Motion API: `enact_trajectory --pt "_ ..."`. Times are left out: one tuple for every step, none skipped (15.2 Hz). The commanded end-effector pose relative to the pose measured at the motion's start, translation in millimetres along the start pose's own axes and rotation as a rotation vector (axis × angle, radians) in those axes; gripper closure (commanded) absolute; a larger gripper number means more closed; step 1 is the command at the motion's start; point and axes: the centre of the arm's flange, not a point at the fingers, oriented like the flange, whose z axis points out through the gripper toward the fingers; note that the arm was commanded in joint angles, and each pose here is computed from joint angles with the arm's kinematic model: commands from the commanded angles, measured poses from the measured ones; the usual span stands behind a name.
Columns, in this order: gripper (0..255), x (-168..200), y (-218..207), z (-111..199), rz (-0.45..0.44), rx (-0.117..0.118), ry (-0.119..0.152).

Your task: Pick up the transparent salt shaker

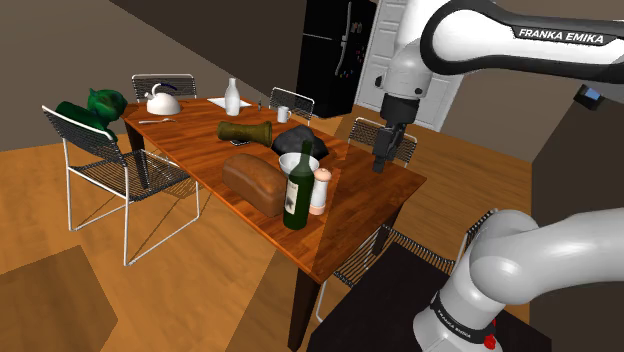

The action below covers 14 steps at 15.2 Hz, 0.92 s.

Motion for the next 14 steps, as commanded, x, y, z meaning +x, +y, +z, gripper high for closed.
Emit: enact_trajectory --pt "0 0.0 0.0 0.0 0.0 0.0 0.0" --pt "0 8.5 8.1 5.7 -0.001 0.004 0.005" --pt "0 16.9 16.1 11.5 -0.003 0.008 0.011" --pt "0 25.5 24.1 17.2 -0.004 0.012 0.016" --pt "0 34.0 32.1 22.9 -0.005 0.016 0.021" --pt "0 42.7 40.0 28.6 -0.006 0.02 0.027" --pt "0 51.3 47.9 34.3 -0.008 0.024 0.032" --pt "0 60.0 55.7 39.9 -0.009 0.028 0.037" --pt "0 68.7 63.6 45.6 -0.01 0.032 0.042" --pt "0 77.5 71.4 51.2 -0.011 0.036 0.048" --pt "0 86.3 79.1 56.8 -0.013 0.04 0.053" --pt "0 95.2 86.8 62.4 -0.014 0.045 0.058" --pt "0 104.1 94.5 68.0 -0.015 0.049 0.064" --pt "0 113.0 102.2 73.6 -0.017 0.053 0.069"
